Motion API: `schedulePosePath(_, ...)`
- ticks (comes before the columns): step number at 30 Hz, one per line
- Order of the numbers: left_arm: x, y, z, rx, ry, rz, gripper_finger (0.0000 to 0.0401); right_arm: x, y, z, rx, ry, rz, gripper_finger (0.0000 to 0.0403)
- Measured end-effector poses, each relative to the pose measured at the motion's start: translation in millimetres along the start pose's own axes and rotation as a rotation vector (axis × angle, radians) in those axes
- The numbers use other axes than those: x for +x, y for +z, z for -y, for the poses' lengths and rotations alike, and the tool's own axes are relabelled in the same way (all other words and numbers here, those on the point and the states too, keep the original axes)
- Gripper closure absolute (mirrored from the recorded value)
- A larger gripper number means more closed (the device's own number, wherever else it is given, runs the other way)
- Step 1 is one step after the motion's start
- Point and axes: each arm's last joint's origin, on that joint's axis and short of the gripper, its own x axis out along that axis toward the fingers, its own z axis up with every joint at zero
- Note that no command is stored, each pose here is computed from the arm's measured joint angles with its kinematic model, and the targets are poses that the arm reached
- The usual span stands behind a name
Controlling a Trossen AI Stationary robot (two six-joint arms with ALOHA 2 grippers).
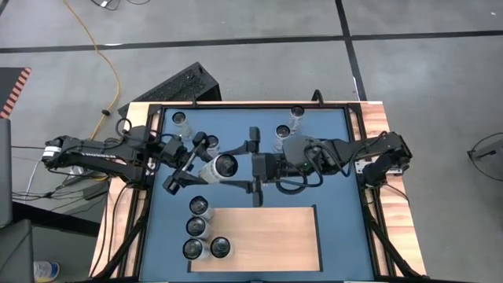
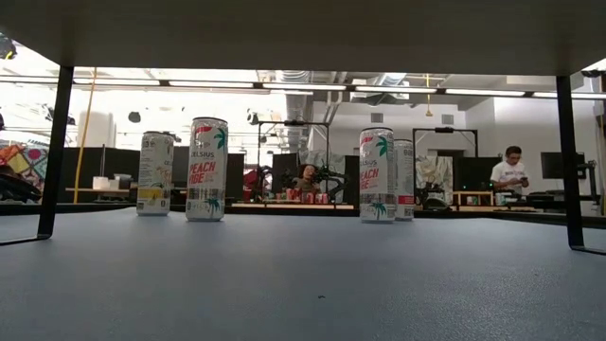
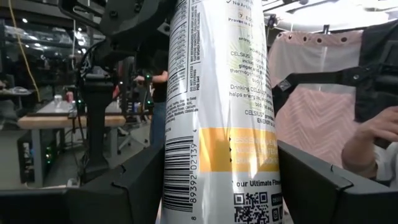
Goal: Place canned beverage on shelf
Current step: Put the right white yellow soda can on the shelf aligned with the other white yellow soda can
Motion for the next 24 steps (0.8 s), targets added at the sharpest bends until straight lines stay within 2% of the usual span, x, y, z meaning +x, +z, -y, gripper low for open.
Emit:
schedulePosePath(3, 0.1, 1.5, 0.3, 0.010, -0.006, 0.015, 0.0152, 1.4, 0.0, 0.8, -0.022, 0.001, 0.013, 0.0094)
schedulePosePath(9, 0.4, 4.9, 2.5, -0.007, -0.066, 0.038, 0.0152, 3.2, 0.1, 2.7, -0.025, 0.079, 0.054, 0.0059)
schedulePosePath(16, 0.0, 7.3, 6.0, -0.057, -0.165, 0.035, 0.0152, 4.0, 2.5, 2.3, -0.071, 0.178, 0.123, 0.0060)
schedulePosePath(22, -0.3, 13.5, 11.7, -0.078, -0.256, 0.069, 0.0152, 4.5, 5.6, 8.6, -0.086, 0.201, 0.186, 0.0060)
schedulePosePath(24, -0.3, 13.1, 12.7, -0.087, -0.289, 0.057, 0.0152, 14.7, 2.2, 9.5, -0.089, 0.212, 0.234, 0.0060)
